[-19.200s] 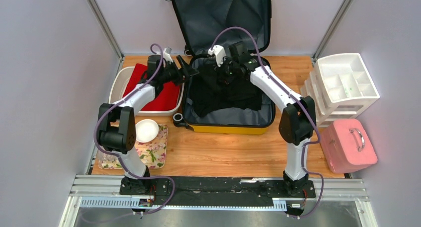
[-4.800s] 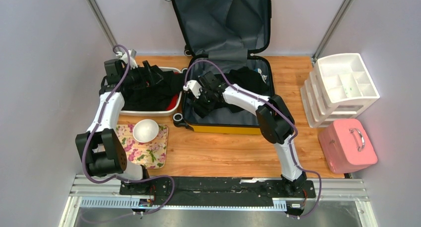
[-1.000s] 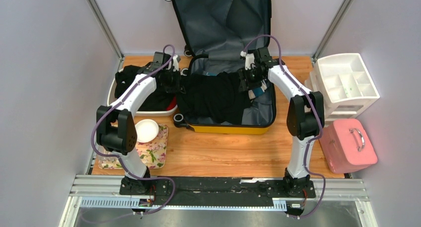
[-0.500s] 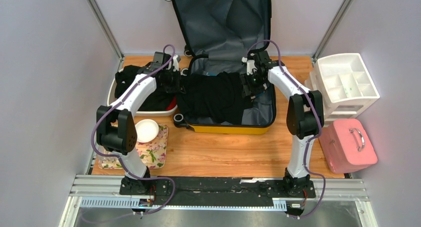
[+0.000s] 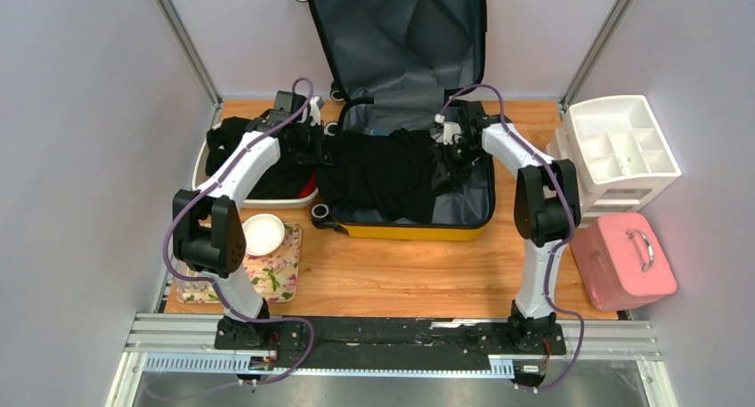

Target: Open, take out, and arrange the luggage

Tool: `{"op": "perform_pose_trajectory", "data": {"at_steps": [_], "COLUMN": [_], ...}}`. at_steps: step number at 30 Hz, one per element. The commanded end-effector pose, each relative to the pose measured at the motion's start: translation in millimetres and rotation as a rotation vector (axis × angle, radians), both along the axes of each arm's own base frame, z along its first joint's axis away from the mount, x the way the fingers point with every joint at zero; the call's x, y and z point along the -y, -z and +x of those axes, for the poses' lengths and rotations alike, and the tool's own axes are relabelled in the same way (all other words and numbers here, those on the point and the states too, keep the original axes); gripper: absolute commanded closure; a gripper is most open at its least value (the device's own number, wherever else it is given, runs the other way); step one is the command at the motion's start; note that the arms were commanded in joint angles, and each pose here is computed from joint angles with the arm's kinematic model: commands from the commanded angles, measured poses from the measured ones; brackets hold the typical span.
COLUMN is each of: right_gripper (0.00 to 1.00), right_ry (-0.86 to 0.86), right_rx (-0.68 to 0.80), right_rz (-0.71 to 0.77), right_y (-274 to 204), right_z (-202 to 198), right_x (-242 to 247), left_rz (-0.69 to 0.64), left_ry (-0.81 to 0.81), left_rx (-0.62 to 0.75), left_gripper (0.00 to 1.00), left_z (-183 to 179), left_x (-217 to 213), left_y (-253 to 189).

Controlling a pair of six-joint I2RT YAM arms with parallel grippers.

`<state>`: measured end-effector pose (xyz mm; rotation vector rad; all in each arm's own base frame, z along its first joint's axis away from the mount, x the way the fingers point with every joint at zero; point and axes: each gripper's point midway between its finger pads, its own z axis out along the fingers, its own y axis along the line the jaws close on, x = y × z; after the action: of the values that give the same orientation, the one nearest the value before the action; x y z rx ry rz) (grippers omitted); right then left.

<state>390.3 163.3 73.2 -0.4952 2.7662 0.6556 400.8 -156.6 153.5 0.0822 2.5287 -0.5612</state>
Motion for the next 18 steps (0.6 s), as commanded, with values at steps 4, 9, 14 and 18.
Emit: {"op": "perform_pose_trajectory", "data": {"at_steps": [4, 9, 14, 18], "right_gripper": [0.98, 1.0, 1.0, 1.0], "right_ry": [-0.076, -0.121, -0.174, -0.224], "right_rx": [-0.013, 0.073, 0.213, 0.282], "right_rz": [0.235, 0.301, 0.394, 0.437], "right_y": [-42.0, -82.5, -141.7, -171.6], "right_z": [-9.0, -9.5, -5.6, -10.5], "right_x": [-33.6, -40.9, -55.4, -73.0], "left_rz": [-0.015, -0.016, 0.029, 0.109], "left_ry": [0.027, 0.06, 0.112, 0.112], "left_rx": [0.087, 0.129, 0.284, 0.413], "left_gripper": [1.0, 1.0, 1.0, 1.0], "left_z": [13.2, 15.7, 24.2, 36.0], "left_x": [1.2, 3.6, -1.8, -17.1], "left_y": [-26.4, -34.3, -68.9, -97.5]}}
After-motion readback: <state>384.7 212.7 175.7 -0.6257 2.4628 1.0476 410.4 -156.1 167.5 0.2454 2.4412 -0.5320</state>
